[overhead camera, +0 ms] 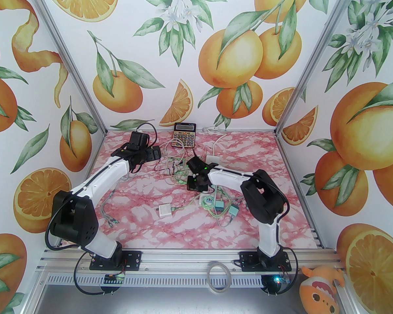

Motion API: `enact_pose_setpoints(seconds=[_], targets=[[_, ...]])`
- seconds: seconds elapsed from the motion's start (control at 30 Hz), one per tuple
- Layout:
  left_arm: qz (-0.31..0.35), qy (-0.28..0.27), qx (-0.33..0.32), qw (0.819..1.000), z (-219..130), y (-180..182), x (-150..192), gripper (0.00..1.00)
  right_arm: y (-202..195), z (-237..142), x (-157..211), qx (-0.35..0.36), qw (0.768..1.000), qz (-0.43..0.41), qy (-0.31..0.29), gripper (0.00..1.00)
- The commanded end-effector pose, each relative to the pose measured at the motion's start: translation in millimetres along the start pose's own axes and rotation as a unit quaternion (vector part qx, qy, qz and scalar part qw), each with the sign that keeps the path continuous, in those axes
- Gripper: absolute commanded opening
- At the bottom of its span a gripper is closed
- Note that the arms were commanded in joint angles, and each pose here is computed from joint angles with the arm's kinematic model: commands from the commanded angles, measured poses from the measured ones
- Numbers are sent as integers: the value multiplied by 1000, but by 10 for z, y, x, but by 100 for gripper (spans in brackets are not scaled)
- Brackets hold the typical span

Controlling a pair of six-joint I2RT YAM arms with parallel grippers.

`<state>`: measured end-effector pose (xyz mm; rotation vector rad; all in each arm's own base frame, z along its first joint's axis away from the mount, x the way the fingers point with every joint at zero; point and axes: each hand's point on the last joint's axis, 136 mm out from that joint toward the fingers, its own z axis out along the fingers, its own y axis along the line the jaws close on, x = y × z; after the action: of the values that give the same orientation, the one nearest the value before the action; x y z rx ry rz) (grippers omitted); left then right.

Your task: Pull the plug off the socket

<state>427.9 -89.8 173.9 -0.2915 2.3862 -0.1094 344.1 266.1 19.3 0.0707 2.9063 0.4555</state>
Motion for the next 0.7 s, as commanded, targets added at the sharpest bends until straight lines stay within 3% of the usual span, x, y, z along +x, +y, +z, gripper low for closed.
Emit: enact_pose_setpoints(seconds=[0.0, 0.43, 0.67], targets=[[-6, 3, -6, 1000, 33, 10, 8, 100, -640, -79, -66, 71, 997, 7, 6, 26], [-5, 9, -3, 1000, 42, 10, 56, 100, -1518, -331, -722, 104, 992, 70, -29, 26], [18, 9, 13, 1000, 55, -39, -5, 100, -1473, -455, -907, 83, 993, 73, -39, 28]])
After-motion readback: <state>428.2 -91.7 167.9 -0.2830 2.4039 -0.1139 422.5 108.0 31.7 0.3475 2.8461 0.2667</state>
